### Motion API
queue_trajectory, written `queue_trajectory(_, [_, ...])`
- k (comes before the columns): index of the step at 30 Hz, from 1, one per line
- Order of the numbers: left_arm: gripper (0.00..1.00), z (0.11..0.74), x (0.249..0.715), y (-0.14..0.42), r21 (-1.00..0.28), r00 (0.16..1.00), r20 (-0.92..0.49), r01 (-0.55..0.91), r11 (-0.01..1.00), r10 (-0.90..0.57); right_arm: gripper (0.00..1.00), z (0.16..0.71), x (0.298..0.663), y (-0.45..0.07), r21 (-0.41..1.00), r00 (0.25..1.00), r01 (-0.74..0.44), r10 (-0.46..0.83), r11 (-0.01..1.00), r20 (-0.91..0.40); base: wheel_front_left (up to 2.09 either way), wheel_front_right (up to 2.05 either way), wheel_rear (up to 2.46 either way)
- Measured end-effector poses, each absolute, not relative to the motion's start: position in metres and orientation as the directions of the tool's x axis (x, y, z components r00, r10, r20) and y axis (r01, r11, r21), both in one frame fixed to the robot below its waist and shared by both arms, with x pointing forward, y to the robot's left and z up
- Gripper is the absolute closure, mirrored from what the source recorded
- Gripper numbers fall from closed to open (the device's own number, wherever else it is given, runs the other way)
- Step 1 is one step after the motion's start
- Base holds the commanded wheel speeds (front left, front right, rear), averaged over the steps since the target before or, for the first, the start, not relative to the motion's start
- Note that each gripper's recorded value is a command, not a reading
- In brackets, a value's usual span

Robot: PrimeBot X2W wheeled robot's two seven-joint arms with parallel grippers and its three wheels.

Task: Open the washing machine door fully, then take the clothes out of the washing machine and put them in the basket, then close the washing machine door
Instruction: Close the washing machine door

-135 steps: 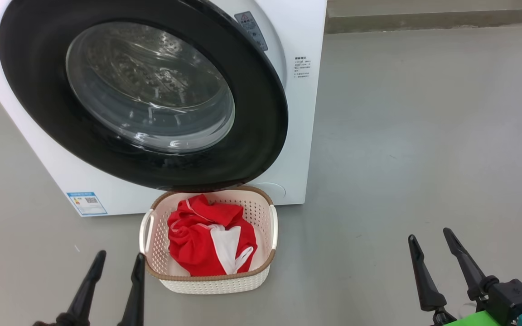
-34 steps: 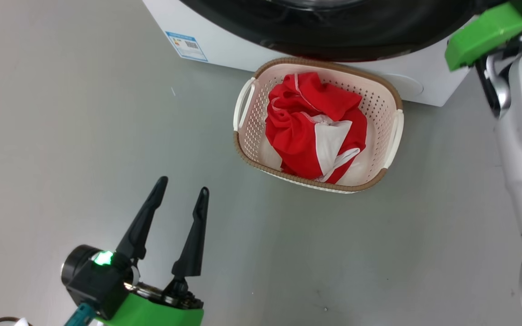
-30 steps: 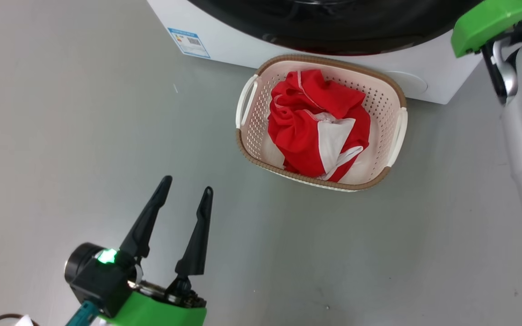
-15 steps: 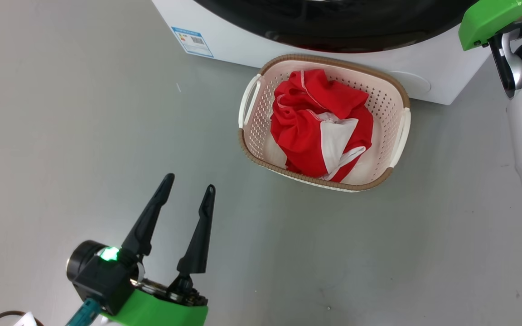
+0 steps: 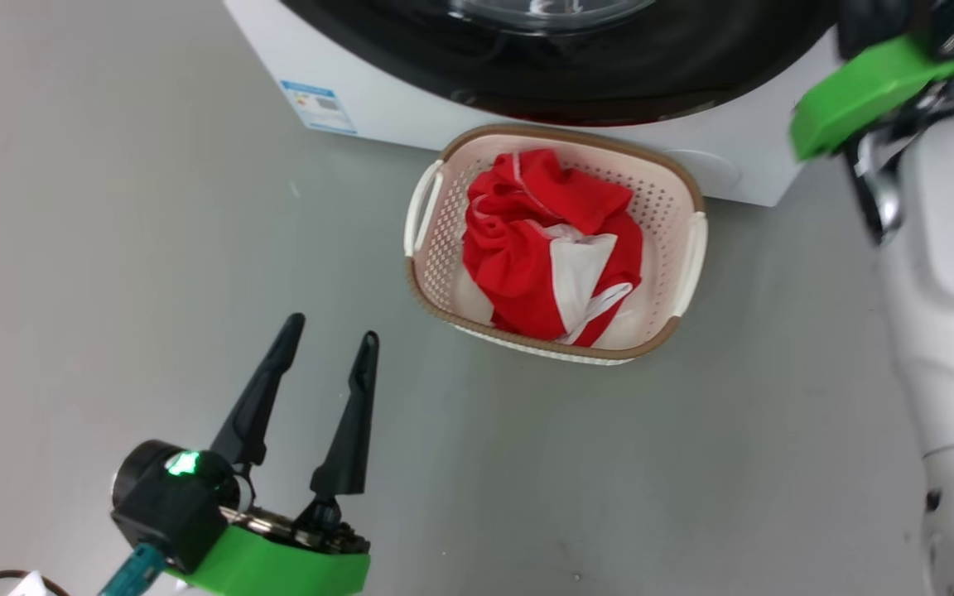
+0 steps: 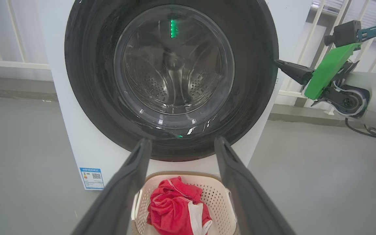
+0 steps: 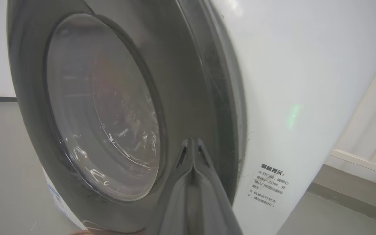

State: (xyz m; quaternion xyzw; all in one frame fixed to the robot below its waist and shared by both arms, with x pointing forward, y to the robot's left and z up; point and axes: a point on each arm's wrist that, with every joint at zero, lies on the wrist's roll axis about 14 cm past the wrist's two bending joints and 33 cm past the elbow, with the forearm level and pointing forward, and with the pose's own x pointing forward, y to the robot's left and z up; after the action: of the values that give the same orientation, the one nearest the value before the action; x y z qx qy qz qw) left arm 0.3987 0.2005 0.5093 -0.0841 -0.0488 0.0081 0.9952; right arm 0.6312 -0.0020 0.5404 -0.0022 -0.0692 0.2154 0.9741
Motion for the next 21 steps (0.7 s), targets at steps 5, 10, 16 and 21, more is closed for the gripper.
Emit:
queue_trajectory(5, [0.00,0.516,0.404,0.195,-0.190,0.992,0.122,0.008,0.982,0.015,0.00,0.527,0.608,-0.005,-0.022,0.892,-0.440,0.440,0.898,0.104,0.00,0.00,0.00])
queue_trajectory(10, [0.00,0.522,0.411,0.184,-0.222,0.989,0.145,0.038,0.974,-0.005,0.00,0.513,0.576,-0.006,0.017,0.879,-0.472,0.469,0.881,0.085,0.00,0.00,0.00])
queue_trajectory(16, [0.00,0.526,0.416,0.167,-0.234,0.985,0.162,0.090,0.968,-0.052,0.00,0.499,0.533,-0.014,0.073,0.874,-0.486,0.482,0.871,0.062,0.00,0.00,0.00])
queue_trajectory(21, [0.00,0.527,0.420,0.156,-0.236,0.983,0.169,0.117,0.965,-0.078,0.00,0.489,0.498,-0.030,0.117,0.885,-0.466,0.464,0.877,0.042,0.00,0.00,0.00])
